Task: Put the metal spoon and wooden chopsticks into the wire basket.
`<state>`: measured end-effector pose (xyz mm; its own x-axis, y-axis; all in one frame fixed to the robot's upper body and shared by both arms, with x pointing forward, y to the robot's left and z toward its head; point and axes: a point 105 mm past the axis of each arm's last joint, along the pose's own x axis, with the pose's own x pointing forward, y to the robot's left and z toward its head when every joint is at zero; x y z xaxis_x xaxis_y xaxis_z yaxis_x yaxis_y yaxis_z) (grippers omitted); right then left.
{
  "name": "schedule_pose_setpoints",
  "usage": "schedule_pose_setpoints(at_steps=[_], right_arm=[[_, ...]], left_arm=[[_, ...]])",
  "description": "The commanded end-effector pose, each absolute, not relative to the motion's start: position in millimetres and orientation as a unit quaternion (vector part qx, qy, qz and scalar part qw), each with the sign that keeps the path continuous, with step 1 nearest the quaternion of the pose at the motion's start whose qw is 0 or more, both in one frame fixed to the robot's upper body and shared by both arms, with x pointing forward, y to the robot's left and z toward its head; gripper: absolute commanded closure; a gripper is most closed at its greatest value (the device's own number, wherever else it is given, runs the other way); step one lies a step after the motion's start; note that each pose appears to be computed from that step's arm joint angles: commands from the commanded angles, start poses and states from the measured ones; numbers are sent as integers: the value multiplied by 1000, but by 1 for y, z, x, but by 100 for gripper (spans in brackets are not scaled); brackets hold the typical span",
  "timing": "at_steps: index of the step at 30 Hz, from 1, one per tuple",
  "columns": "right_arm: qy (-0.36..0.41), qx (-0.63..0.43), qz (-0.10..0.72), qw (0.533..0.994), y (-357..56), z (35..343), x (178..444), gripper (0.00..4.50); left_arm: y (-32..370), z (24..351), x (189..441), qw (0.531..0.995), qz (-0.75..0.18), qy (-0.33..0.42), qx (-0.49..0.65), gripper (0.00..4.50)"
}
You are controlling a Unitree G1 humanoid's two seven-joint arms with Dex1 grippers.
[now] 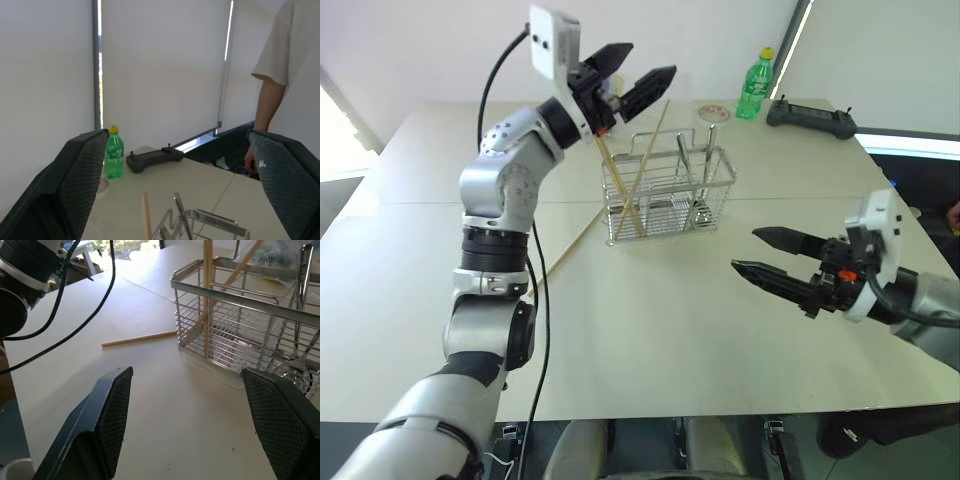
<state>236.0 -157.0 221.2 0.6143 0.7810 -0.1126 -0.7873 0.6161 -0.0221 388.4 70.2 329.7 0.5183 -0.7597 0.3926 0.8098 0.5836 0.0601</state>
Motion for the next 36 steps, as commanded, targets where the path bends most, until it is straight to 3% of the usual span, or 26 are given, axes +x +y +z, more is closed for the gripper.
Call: schedule_pose_setpoints(at_steps=[1,5,8,11,15,26,31,36], right_arm=[[27,-42,441,896,-155,229,236,95],[26,-39,445,894,-152,228,236,95],[27,-37,444,895,-152,227,236,95],[28,-33,441,896,-153,224,237,95],[26,-28,442,896,-150,221,237,95],[23,-23,428,903,-151,220,236,95],[24,-21,423,905,-150,217,233,95],[25,-20,422,906,-149,216,232,95]], left_arm=[[89,374,375,863,-440,-240,-63,8],[143,415,371,877,-417,-239,-21,8],[167,414,376,891,-407,-200,16,8],[196,396,386,910,-376,-144,105,8],[226,336,413,931,-322,-8,172,8],[221,225,434,897,-322,187,238,8],[201,187,433,871,-354,233,248,8],[181,170,436,861,-369,242,253,8]])
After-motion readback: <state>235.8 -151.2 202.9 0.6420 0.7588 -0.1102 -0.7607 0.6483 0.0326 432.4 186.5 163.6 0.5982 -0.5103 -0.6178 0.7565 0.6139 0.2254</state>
